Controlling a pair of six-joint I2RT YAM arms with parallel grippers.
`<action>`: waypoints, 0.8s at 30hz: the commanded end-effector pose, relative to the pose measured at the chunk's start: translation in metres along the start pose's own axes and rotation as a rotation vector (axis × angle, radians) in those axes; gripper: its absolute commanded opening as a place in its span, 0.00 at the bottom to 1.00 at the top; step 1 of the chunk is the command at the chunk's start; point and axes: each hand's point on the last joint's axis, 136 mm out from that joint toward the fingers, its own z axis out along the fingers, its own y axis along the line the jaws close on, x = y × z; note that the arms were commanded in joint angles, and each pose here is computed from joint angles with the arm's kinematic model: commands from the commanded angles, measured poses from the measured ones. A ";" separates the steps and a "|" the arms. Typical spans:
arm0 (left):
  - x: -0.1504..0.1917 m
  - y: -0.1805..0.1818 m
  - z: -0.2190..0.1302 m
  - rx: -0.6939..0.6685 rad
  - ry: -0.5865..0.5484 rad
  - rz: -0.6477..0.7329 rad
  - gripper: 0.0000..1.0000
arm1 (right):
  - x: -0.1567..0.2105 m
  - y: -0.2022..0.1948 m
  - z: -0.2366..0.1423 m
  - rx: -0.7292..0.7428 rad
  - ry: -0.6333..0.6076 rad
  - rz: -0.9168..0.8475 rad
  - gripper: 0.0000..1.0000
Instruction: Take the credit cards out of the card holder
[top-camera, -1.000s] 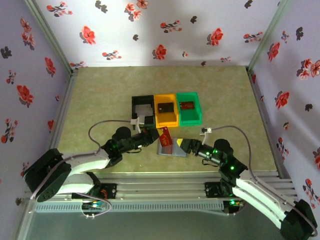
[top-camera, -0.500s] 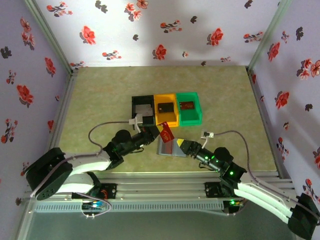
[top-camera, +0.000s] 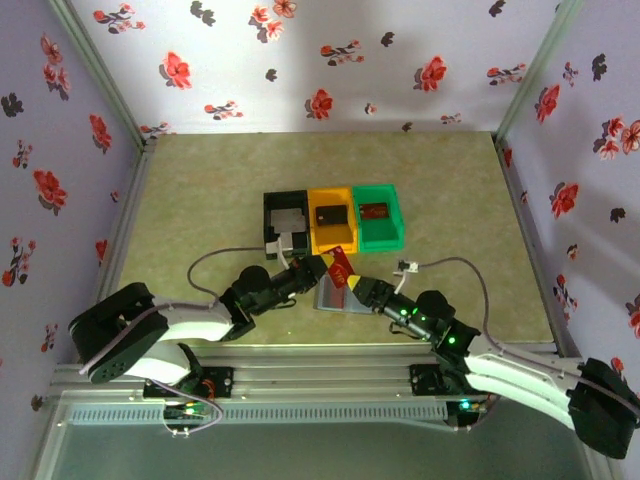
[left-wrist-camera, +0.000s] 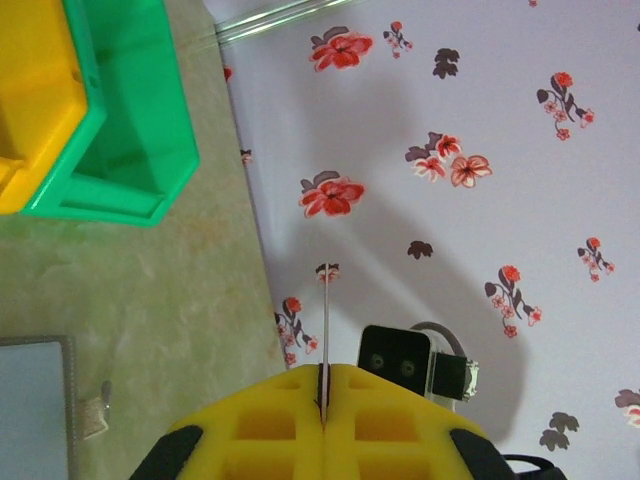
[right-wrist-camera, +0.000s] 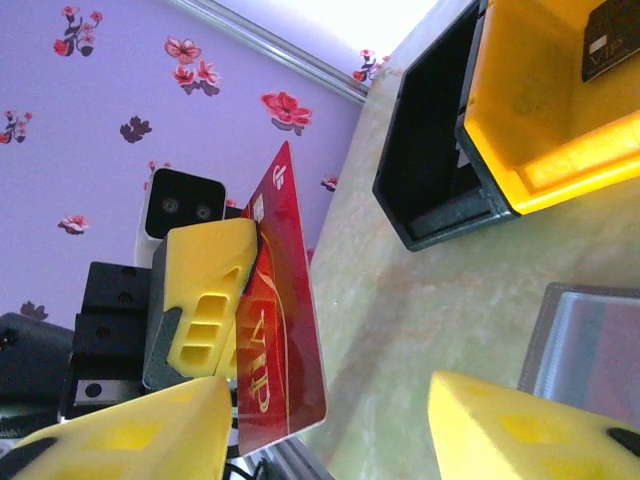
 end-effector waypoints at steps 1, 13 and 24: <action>-0.003 -0.014 0.000 0.049 -0.030 0.002 0.00 | -0.019 0.031 0.004 -0.086 -0.068 -0.008 0.46; -0.001 -0.013 -0.004 0.049 -0.044 0.004 0.00 | -0.015 0.048 0.020 -0.136 -0.023 -0.013 0.37; -0.006 -0.012 -0.010 0.043 -0.075 0.006 0.00 | -0.008 0.050 0.021 -0.145 -0.001 -0.017 0.29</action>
